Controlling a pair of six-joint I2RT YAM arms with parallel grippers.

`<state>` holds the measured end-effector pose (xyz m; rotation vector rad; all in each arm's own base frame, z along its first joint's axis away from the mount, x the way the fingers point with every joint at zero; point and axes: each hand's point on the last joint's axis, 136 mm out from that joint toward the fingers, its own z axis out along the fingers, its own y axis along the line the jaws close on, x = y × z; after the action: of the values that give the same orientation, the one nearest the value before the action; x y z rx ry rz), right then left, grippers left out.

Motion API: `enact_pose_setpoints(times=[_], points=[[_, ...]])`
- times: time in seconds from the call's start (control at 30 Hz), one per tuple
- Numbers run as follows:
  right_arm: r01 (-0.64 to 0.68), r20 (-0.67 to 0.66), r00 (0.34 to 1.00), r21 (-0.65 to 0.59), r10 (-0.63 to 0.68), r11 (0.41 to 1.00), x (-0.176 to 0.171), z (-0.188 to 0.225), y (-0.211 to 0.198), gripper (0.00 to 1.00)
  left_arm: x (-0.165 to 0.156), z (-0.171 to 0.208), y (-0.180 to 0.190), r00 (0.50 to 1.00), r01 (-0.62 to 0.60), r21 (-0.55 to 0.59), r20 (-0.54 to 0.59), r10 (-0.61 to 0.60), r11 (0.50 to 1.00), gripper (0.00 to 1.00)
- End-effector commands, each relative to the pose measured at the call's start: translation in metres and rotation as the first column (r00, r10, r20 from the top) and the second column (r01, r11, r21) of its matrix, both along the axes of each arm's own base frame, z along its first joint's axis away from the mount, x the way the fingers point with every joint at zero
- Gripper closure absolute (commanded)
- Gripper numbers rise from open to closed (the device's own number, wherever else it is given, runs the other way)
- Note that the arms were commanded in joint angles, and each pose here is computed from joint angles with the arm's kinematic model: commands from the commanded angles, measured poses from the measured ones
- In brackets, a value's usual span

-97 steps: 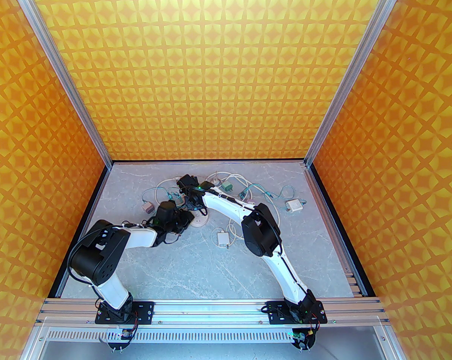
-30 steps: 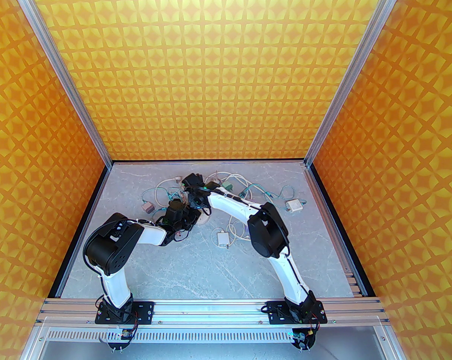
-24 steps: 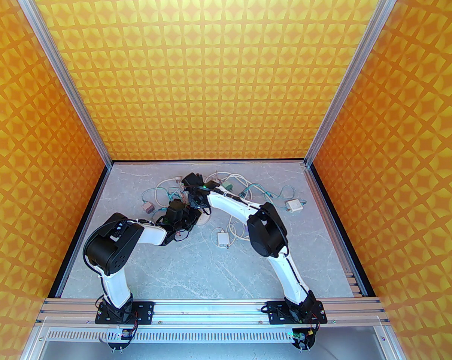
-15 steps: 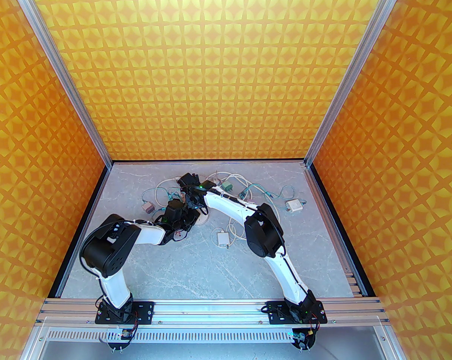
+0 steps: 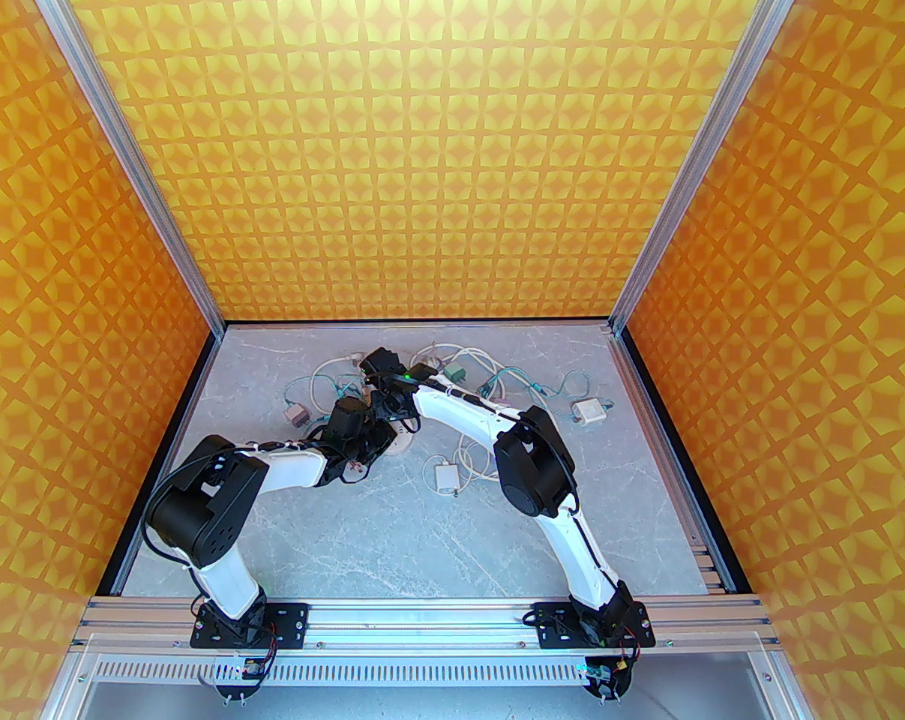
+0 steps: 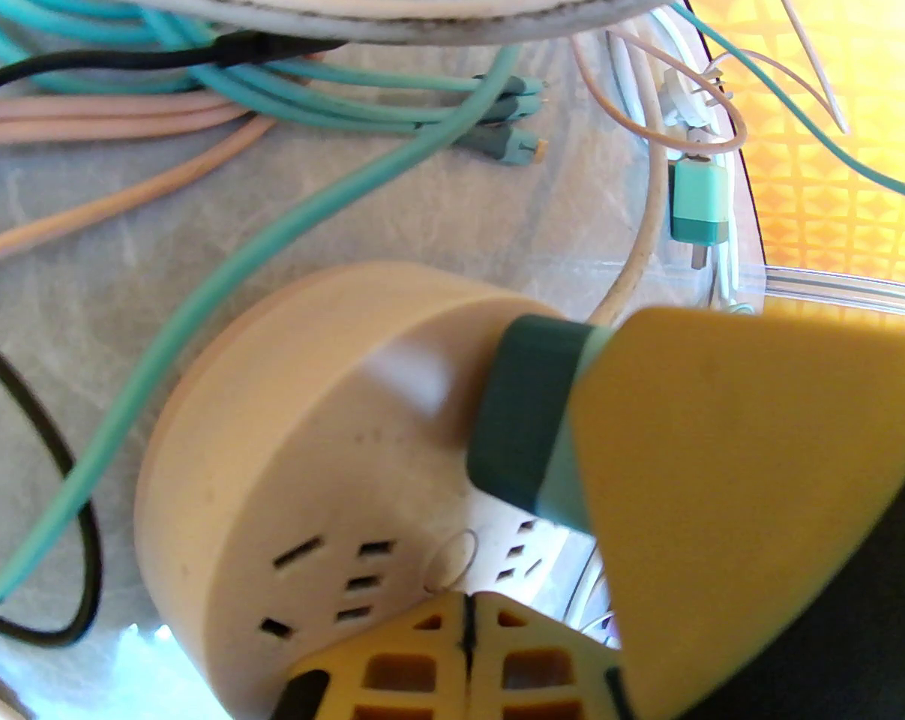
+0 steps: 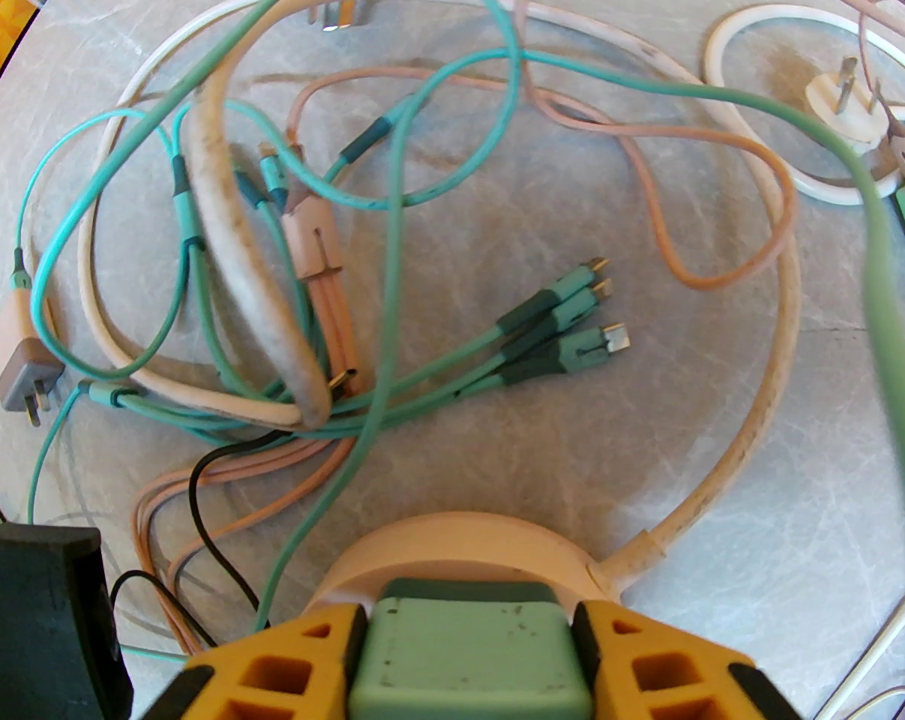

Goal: Pull the plug off the socket

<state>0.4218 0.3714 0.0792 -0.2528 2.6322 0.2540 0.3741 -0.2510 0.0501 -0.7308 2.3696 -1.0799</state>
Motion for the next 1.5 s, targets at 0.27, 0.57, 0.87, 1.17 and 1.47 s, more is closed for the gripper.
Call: enact_pose_setpoints(times=[0.27, 0.57, 0.87, 1.17, 1.47], points=[[-0.007, 0.024, 1.000, -0.016, 0.008, 1.000, -0.013, 0.022, -0.003, 0.43, -0.009, -0.022, 0.009, 0.999, 0.019, 0.098, -0.042, -0.015, 0.995, 1.00], [-0.015, 0.080, 0.997, 0.031, 0.013, 0.999, -0.030, 0.052, -0.024, 0.31, -0.007, 0.000, 0.011, 1.000, 0.024, 0.113, -0.012, -0.023, 0.993, 1.00], [-0.123, 0.065, 0.991, 0.123, 0.116, 0.985, -0.056, 0.066, -0.020, 0.17, -0.004, 0.049, 0.021, 0.996, 0.046, 0.224, 0.059, -0.061, 0.973, 0.80], [-0.062, 0.149, 0.989, 0.272, 0.022, 0.960, -0.067, 0.097, -0.056, 0.16, -0.006, 0.090, 0.033, 0.978, 0.056, 0.500, 0.147, -0.149, 0.864, 0.28], [0.112, 0.009, 0.991, 0.482, -0.133, 0.869, -0.068, 0.056, -0.109, 0.49, 0.014, 0.077, -0.011, 0.955, 0.116, 0.705, 0.115, -0.274, 0.700, 0.19]])
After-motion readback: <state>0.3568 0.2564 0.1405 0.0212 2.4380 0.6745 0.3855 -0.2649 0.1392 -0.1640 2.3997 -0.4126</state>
